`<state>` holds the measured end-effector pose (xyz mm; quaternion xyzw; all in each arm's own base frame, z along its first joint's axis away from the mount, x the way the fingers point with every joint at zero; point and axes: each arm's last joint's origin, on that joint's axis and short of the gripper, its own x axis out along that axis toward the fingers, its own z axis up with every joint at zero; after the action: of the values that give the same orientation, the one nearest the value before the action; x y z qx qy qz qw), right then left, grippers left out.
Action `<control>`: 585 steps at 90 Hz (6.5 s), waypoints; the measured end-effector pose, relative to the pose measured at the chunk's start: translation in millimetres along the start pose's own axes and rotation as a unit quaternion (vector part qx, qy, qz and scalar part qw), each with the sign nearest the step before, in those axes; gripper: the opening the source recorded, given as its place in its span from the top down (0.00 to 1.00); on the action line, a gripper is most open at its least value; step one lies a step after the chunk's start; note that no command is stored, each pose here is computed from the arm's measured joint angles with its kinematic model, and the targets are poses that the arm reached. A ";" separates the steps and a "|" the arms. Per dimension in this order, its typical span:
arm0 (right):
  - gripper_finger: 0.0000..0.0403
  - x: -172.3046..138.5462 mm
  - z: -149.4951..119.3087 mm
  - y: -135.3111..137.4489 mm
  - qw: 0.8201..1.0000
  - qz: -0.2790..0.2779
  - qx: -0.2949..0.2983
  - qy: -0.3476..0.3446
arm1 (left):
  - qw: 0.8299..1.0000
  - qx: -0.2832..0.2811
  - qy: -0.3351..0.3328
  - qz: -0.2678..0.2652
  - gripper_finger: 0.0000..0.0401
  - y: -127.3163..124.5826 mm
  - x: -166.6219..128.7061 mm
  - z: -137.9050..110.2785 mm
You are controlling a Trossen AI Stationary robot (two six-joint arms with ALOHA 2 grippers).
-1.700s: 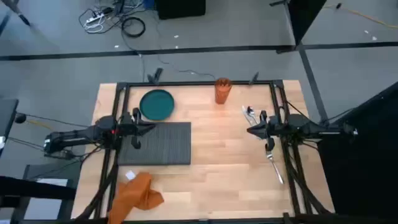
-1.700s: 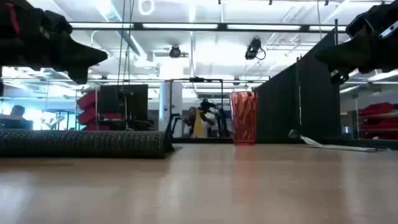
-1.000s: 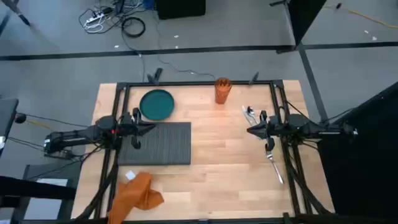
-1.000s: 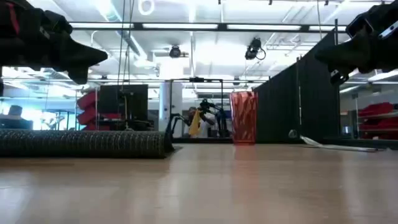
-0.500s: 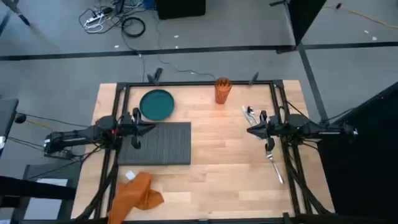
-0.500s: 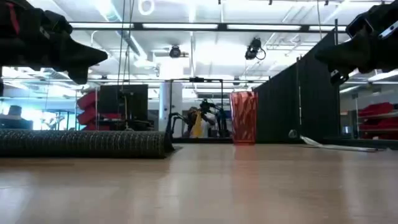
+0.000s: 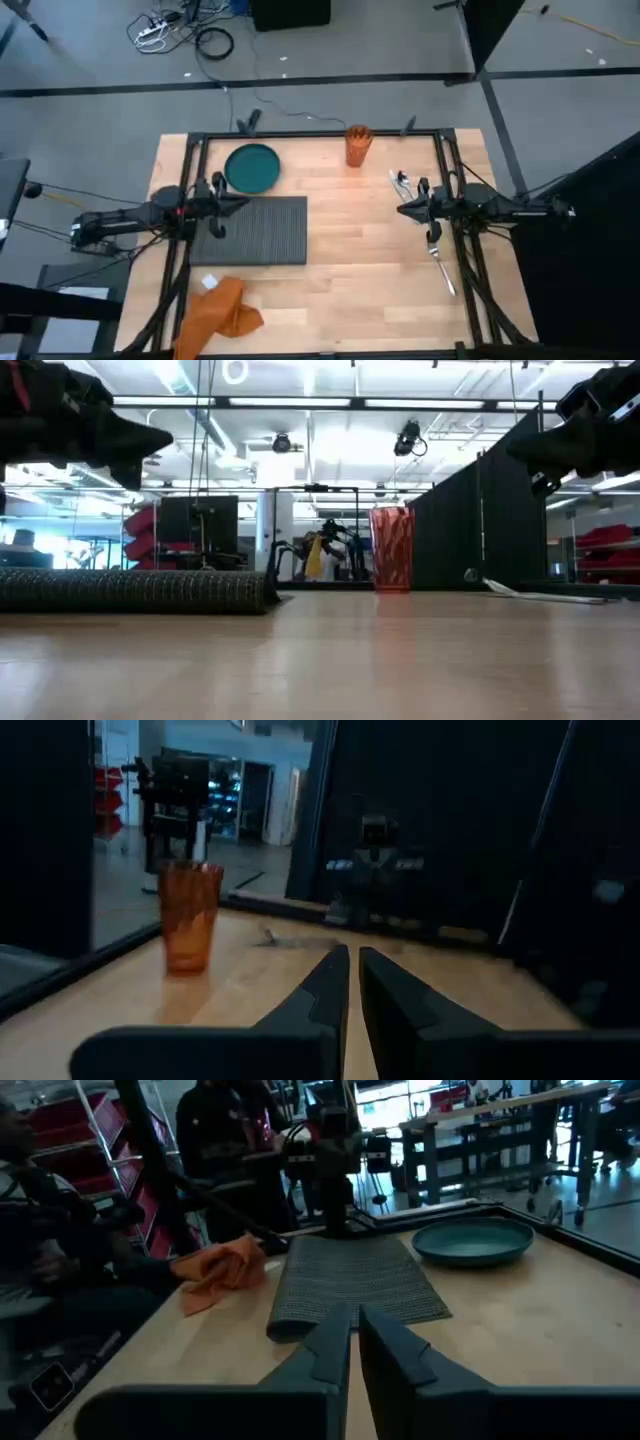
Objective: Set table place
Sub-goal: Prepare the black table placemat
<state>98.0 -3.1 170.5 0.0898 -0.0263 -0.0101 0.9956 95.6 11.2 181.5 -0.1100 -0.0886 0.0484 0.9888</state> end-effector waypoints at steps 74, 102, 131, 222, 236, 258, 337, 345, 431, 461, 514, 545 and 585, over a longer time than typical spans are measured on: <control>1.00 0.0 2.3 -0.3 1.000 -0.010 -0.024 -0.013 | 0.850 -0.097 0.499 0.142 1.00 -10.8 74.7 -0.8; 1.00 0.2 8.8 -0.3 0.997 -0.021 0.058 -0.050 | 0.819 -0.084 0.555 0.118 1.00 -20.1 106.5 -56.5; 1.00 15.2 1.2 -1.7 0.999 -0.035 0.008 0.032 | 0.857 -0.088 0.504 0.056 1.00 -31.7 150.5 -101.2; 1.00 155.8 -64.7 -2.8 0.915 -0.077 -0.090 0.387 | 0.797 0.138 0.588 -0.003 1.00 -113.0 252.7 -92.8; 1.00 162.6 -77.7 -6.8 0.907 -0.110 -0.092 0.397 | 0.806 0.135 0.576 0.015 1.00 -107.5 246.4 -103.3; 1.00 154.5 -80.0 -1.3 0.886 -0.153 -0.110 0.424 | 0.792 0.091 0.604 0.017 1.00 -117.3 222.7 -118.2; 1.00 173.8 -87.4 54.7 0.951 0.023 -0.028 0.308 | 0.782 0.157 0.603 0.020 1.00 -150.5 199.2 -98.7; 1.00 184.6 -93.4 59.1 0.956 0.030 -0.025 0.292 | 0.784 0.157 0.600 0.026 1.00 -147.9 200.9 -98.1; 1.00 164.3 -94.6 90.5 0.892 -0.087 -0.072 0.437 | 0.790 0.105 0.586 0.144 1.00 -144.1 161.2 -122.9; 1.00 149.0 -97.7 127.1 0.907 -0.067 -0.041 0.413 | 0.775 0.249 0.570 0.110 1.00 -93.0 194.7 -115.3; 1.00 150.8 -41.9 96.9 0.915 -0.079 -0.102 0.382 | 0.807 0.256 0.522 0.100 1.00 -117.5 245.8 -65.4; 1.00 166.6 -86.2 84.1 0.914 -0.103 -0.089 0.383 | 0.897 0.166 0.409 0.038 1.00 -118.6 254.6 -78.4; 1.00 173.4 -74.2 80.9 0.930 -0.096 -0.082 0.346 | 0.914 0.100 0.388 0.070 1.00 -88.7 223.5 -111.3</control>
<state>276.4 85.4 120.9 0.0079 0.3299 -0.0765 0.9409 342.0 -72.3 131.5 -0.0263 0.3149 0.0797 0.9454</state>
